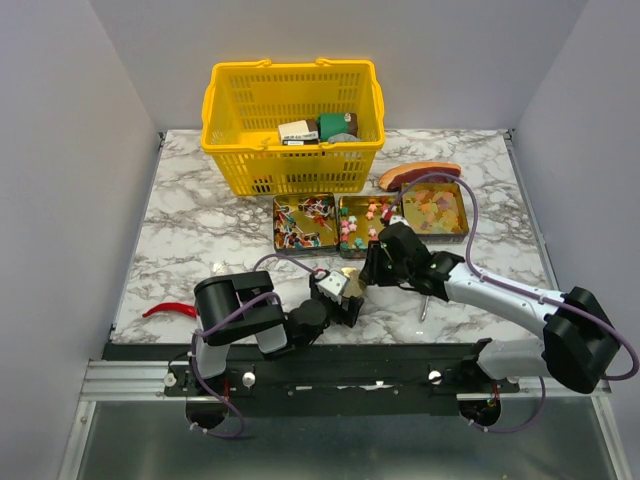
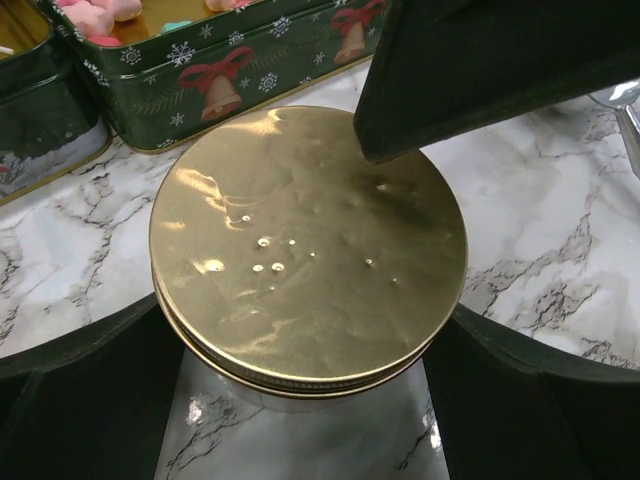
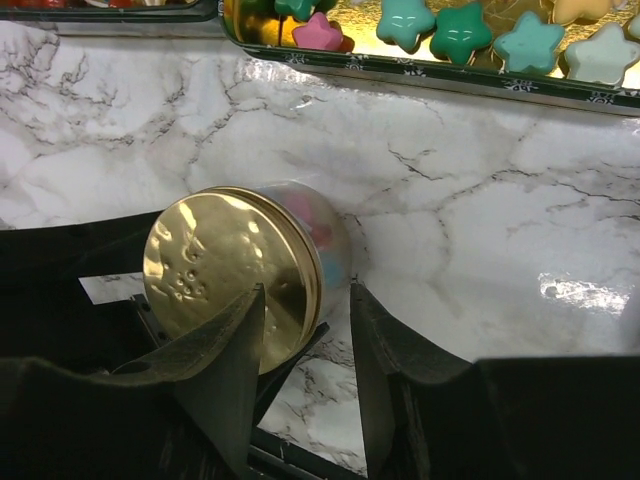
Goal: Pack the candies
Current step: Screw the bottle lid onto the packing bottle.
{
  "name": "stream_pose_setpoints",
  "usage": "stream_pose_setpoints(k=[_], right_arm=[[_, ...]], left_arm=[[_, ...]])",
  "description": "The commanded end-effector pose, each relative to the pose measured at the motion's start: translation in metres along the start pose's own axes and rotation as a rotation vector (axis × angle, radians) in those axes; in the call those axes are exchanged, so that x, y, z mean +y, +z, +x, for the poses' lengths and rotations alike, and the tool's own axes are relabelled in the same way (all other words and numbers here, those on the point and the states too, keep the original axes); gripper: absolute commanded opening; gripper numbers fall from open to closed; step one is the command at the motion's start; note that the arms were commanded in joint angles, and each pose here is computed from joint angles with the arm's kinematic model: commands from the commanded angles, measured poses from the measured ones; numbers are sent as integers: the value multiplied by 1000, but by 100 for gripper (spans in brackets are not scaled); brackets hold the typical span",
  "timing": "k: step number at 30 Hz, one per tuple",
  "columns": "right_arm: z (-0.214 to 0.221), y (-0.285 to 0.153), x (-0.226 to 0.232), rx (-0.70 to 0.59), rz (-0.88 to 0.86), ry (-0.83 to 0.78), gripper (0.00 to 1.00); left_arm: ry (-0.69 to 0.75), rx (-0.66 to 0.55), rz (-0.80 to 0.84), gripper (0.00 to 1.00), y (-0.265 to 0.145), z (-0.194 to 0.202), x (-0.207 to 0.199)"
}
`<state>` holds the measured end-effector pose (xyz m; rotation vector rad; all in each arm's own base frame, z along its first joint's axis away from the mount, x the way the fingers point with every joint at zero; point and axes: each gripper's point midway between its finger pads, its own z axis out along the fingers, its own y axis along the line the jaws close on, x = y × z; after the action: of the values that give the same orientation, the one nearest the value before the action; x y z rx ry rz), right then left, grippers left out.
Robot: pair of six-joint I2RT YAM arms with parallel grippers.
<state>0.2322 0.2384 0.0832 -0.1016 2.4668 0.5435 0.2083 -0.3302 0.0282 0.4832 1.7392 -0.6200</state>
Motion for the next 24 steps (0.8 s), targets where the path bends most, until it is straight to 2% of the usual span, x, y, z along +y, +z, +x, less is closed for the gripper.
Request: stream_pose_setpoints(k=[1,3,9,13,15,18,24], right_arm=[[-14,-1,13,-24,-46,-8,47],[-14,-1,12,-23,-42,-10,46],[-17,3,11,-29,-27,-24,43],[-13,7,8,-11,-12,-32,37],[-9,8,8,3,-18,-30,28],[1,6,3,26,-13,-22,19],[29,-3,-8,96,-29,-42,11]], left_arm=[[60,17,-11,81,6,5,-1],[69,23,-6,68,6,7,-1],[89,51,25,59,5,18,-3],[99,63,30,57,3,24,-2],[100,70,24,57,3,27,-1],[96,79,14,57,3,29,1],[102,118,-20,58,5,39,7]])
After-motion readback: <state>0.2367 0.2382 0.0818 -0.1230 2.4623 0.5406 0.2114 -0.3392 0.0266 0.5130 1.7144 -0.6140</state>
